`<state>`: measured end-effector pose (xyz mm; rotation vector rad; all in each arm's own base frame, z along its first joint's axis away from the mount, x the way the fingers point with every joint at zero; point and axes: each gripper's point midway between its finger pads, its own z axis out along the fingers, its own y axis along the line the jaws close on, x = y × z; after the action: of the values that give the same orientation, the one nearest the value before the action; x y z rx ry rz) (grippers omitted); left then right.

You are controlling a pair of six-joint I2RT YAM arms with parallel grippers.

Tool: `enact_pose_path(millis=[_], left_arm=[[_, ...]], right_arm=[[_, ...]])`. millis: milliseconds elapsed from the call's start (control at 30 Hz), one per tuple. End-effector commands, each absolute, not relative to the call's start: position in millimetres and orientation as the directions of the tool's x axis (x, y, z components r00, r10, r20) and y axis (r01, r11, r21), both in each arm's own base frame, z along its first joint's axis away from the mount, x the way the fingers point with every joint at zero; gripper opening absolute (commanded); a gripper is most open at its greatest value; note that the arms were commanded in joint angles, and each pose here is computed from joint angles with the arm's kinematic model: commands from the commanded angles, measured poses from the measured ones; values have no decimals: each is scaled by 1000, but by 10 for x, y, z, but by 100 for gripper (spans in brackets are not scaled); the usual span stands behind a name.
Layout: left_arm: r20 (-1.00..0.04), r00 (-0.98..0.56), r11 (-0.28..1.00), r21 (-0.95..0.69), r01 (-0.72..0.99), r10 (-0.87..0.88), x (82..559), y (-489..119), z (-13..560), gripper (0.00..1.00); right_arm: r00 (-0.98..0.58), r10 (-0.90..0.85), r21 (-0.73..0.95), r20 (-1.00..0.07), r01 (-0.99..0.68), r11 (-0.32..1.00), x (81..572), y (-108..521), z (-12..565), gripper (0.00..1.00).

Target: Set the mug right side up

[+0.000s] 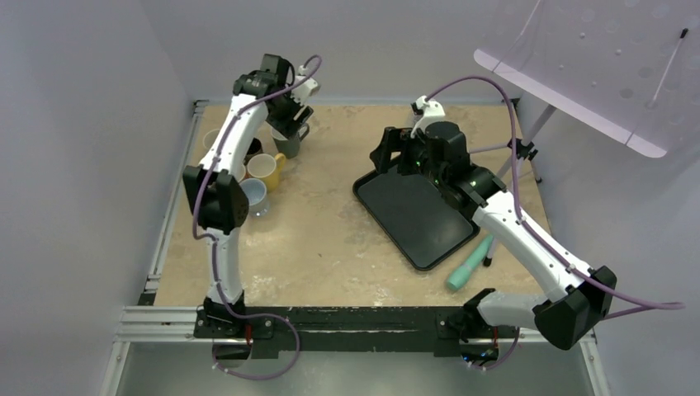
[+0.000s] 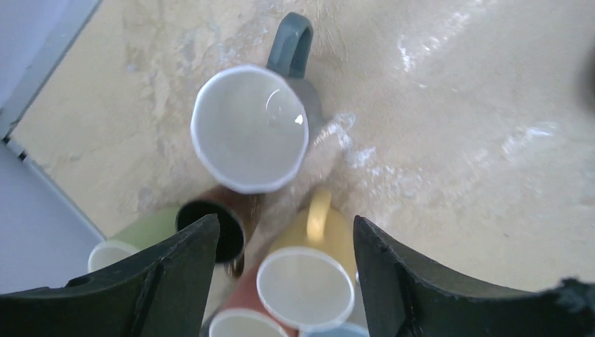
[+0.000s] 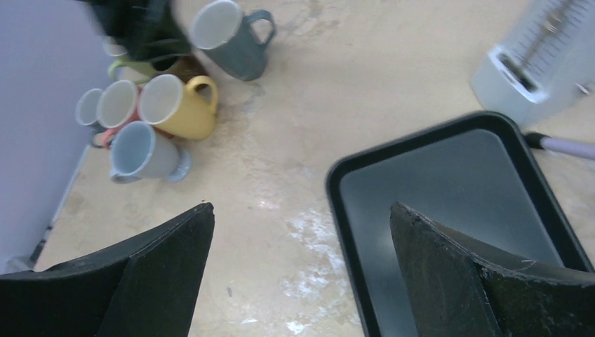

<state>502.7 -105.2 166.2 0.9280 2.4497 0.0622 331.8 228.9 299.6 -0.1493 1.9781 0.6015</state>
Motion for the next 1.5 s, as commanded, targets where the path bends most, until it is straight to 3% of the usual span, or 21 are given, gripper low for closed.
enact_pose_path(millis=[0, 267, 400, 600, 900, 1467], left_arm=[[-670, -537, 828, 219, 517, 513, 4621, -1060, 2712, 74], [-845, -403, 885, 160, 437, 352, 3630, -840, 2962, 80], [-836, -397, 874, 182, 450, 378, 3094, -708, 2658, 83], [-790, -485, 919, 246, 309, 375, 2601, -308, 2110, 85], [-801, -508, 937, 349, 35, 317, 2534, 174, 1626, 89], [-788, -535, 947, 308, 88, 305, 2579, 59, 1475, 87]], right_arm=[[-378, 218, 315, -900, -217, 924, 3349, 1844, 2998, 99], [-150, 305, 316, -941, -58, 947, 3211, 1023, 2717, 99], [-18, 301, 301, -953, -12, 953, 3056, 733, 2667, 99], [58, 307, 311, -950, 89, 946, 2839, 418, 2439, 99], [142, 256, 272, -956, 112, 956, 2656, 234, 2307, 99], [163, 201, 219, -966, 101, 971, 2614, 213, 2273, 99]])
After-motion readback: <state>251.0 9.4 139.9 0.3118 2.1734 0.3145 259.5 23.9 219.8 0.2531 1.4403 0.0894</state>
